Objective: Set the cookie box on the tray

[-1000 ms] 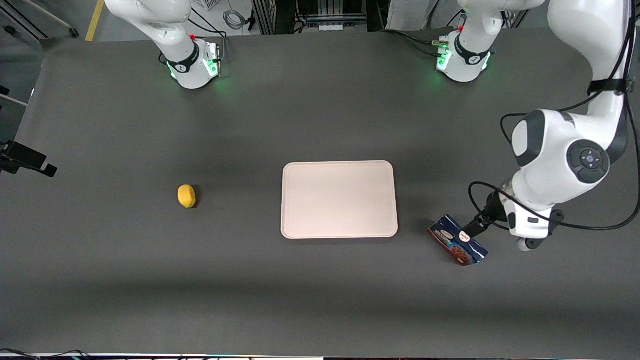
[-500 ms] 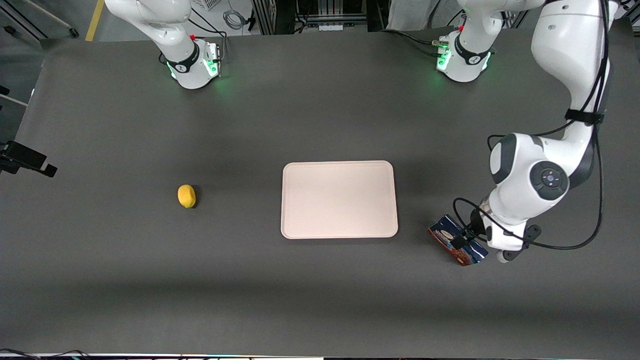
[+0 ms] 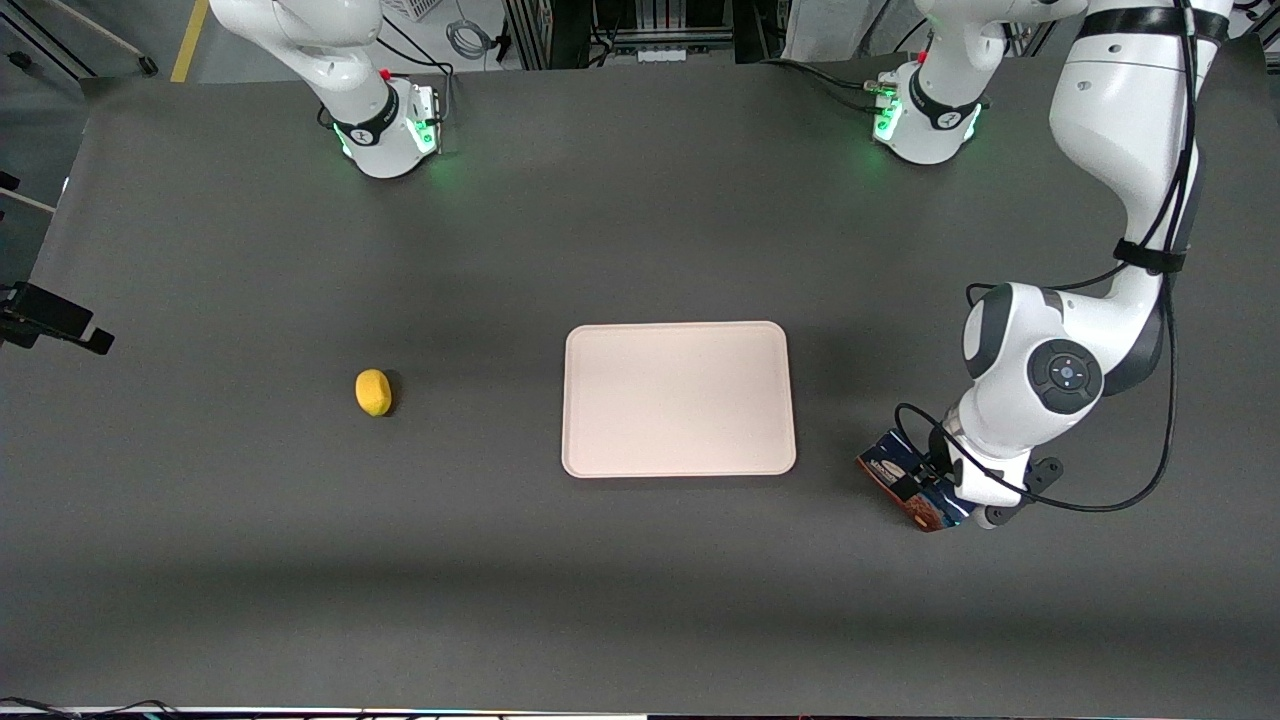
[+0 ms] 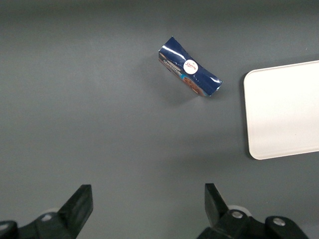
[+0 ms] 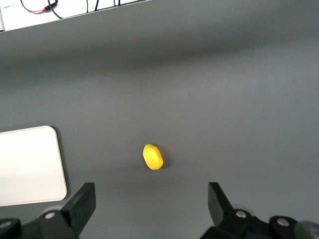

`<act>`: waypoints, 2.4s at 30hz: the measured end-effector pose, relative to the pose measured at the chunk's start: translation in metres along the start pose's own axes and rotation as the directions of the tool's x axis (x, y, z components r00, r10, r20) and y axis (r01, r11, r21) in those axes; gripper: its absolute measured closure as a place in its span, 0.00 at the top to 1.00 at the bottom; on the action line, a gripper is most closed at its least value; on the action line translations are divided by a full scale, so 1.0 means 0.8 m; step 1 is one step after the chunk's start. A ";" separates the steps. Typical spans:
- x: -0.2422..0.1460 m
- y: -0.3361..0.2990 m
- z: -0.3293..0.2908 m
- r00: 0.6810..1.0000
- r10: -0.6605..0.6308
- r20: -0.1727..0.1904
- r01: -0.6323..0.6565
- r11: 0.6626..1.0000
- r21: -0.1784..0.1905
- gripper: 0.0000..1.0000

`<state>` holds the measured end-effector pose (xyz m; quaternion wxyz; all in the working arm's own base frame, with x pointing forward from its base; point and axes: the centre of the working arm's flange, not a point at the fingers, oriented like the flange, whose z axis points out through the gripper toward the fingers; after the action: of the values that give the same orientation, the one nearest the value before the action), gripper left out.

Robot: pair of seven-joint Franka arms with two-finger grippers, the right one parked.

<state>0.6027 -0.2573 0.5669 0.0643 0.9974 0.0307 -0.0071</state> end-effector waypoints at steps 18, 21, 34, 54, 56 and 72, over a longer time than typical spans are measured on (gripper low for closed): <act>-0.057 0.093 0.217 0.990 -0.009 -0.138 0.021 0.996 0.084 0.19; -0.063 0.087 0.253 0.988 0.008 -0.156 0.012 0.992 0.125 0.19; -0.071 0.081 0.342 0.994 -0.018 -0.107 0.035 0.986 0.165 0.19; -0.079 0.093 0.406 0.990 0.033 -0.135 -0.011 0.986 0.165 0.19; -0.078 0.092 0.407 0.990 0.033 -0.134 -0.011 0.986 0.166 0.19; -0.078 0.092 0.407 0.990 0.035 -0.137 -0.012 0.986 0.166 0.64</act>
<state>0.5420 -0.3756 0.2548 -0.0205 0.9977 0.0229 0.0607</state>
